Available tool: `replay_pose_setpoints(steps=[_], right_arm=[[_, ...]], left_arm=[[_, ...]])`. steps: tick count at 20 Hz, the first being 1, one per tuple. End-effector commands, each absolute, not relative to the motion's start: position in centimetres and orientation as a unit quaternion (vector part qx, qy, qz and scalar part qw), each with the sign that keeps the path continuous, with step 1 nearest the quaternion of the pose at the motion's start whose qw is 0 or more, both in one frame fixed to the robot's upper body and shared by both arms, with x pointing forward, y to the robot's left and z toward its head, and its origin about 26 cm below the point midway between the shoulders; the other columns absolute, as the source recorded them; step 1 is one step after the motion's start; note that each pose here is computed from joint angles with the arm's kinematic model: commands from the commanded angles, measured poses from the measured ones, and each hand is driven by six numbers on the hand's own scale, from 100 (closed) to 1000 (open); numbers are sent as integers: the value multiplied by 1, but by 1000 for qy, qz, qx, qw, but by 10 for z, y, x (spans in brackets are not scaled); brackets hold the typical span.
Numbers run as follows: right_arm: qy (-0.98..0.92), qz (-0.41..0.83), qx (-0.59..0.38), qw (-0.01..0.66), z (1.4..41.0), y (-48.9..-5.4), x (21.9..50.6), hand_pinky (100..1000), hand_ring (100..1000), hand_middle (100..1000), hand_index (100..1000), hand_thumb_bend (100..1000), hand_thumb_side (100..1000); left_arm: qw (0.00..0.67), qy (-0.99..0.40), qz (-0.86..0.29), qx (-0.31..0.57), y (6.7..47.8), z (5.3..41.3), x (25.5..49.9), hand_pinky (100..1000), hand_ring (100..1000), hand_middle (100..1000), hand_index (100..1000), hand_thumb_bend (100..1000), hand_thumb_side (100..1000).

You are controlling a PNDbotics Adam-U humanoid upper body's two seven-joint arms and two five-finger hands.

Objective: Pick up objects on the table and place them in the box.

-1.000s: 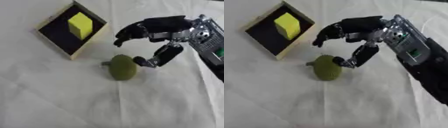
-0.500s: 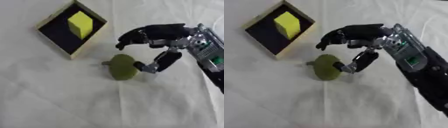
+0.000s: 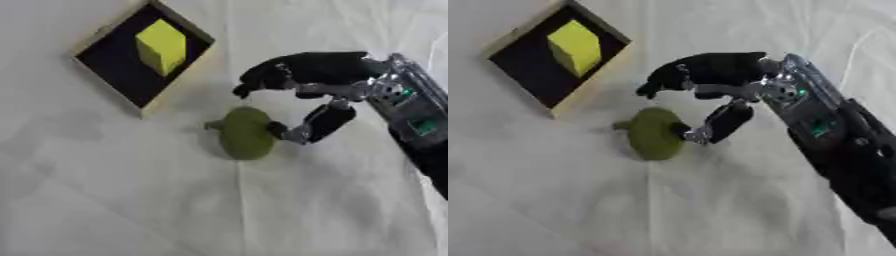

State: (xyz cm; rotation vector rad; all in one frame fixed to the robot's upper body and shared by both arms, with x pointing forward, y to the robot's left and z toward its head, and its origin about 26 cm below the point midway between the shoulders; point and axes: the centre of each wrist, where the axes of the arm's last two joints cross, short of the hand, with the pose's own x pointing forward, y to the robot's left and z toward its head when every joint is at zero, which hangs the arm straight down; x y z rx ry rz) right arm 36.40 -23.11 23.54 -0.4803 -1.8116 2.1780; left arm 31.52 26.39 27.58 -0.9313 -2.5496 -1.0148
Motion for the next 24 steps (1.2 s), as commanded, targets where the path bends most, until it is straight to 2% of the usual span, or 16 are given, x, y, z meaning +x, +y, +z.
replay_pose_setpoints(steps=[1, 8, 10, 12, 14, 16, 17, 21, 24], right_arm=[[-565, 805, -164, 76, 240, -234, 366, 938, 948, 796, 962, 100, 336], [-556, 814, -156, 61, 238, -230, 365, 939, 946, 790, 953, 100, 322], [-556, 816, -152, 52, 241, -228, 363, 939, 945, 785, 944, 100, 284], [-554, 818, -148, 42, 243, -226, 361, 939, 944, 771, 928, 100, 303], [-552, 821, -143, 35, 244, -223, 360, 936, 938, 715, 891, 100, 319], [-551, 822, -140, 32, 244, -222, 360, 927, 913, 586, 801, 100, 320], [-553, 821, -139, 33, 244, -221, 360, 921, 899, 549, 773, 100, 325], [-561, 816, -137, 39, 243, -220, 361, 877, 819, 443, 669, 100, 309], [-569, 809, -136, 48, 243, -219, 362, 843, 756, 405, 629, 100, 300]], left_arm=[[109, -873, -363, -307, 267, 286, 310, 831, 634, 684, 802, 100, 672], [110, -872, -366, -307, 267, 286, 310, 831, 634, 686, 802, 100, 672], [111, -872, -366, -307, 267, 286, 310, 831, 634, 686, 802, 100, 672], [112, -871, -366, -308, 267, 285, 310, 831, 634, 686, 802, 100, 672], [112, -870, -367, -309, 267, 285, 310, 831, 634, 686, 802, 100, 672], [112, -870, -366, -310, 267, 285, 310, 831, 634, 687, 802, 100, 672], [113, -870, -366, -310, 267, 285, 310, 831, 634, 687, 802, 100, 672], [113, -870, -365, -312, 266, 284, 311, 831, 634, 687, 802, 100, 672], [113, -870, -364, -312, 266, 284, 311, 831, 634, 688, 802, 100, 672]])
